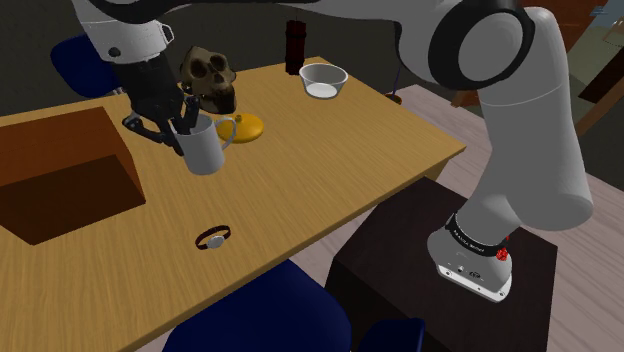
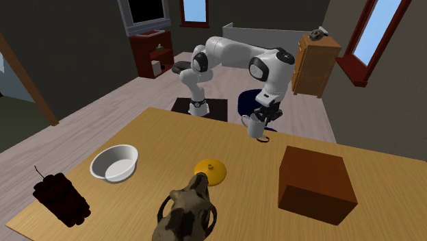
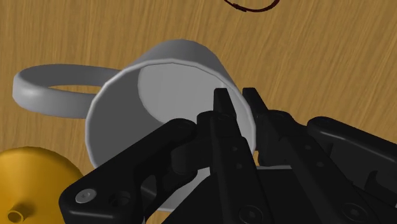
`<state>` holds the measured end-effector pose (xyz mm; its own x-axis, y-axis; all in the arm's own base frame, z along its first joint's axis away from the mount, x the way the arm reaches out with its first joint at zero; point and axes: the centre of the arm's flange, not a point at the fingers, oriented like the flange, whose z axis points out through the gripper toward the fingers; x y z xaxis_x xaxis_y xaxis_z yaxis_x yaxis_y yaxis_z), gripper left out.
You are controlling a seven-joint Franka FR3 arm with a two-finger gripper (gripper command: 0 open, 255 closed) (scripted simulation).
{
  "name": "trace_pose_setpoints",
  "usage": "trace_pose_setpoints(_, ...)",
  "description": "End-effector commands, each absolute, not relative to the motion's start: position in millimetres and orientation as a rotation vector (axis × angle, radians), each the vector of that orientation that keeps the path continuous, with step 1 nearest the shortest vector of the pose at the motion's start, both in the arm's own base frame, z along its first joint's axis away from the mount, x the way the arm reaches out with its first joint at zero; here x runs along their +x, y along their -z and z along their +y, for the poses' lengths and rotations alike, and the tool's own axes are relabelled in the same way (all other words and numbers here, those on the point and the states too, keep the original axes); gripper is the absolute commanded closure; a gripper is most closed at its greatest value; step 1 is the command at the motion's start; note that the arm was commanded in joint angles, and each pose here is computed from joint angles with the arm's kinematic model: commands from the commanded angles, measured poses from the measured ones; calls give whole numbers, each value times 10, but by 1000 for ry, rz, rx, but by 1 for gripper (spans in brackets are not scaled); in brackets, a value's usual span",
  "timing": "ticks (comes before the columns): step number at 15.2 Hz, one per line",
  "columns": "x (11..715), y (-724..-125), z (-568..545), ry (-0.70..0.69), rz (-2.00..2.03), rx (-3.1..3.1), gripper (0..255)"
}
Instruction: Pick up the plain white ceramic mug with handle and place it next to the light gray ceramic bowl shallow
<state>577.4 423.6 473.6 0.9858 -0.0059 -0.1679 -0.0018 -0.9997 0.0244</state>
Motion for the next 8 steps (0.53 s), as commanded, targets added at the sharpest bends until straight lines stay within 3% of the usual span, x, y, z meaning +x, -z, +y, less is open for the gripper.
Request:
trace_pose_setpoints(1,5782,-4843,4235,263,-6,3106,255)
trace_pose_setpoints(8,5781,-5213,4235,263,-6,3106,255)
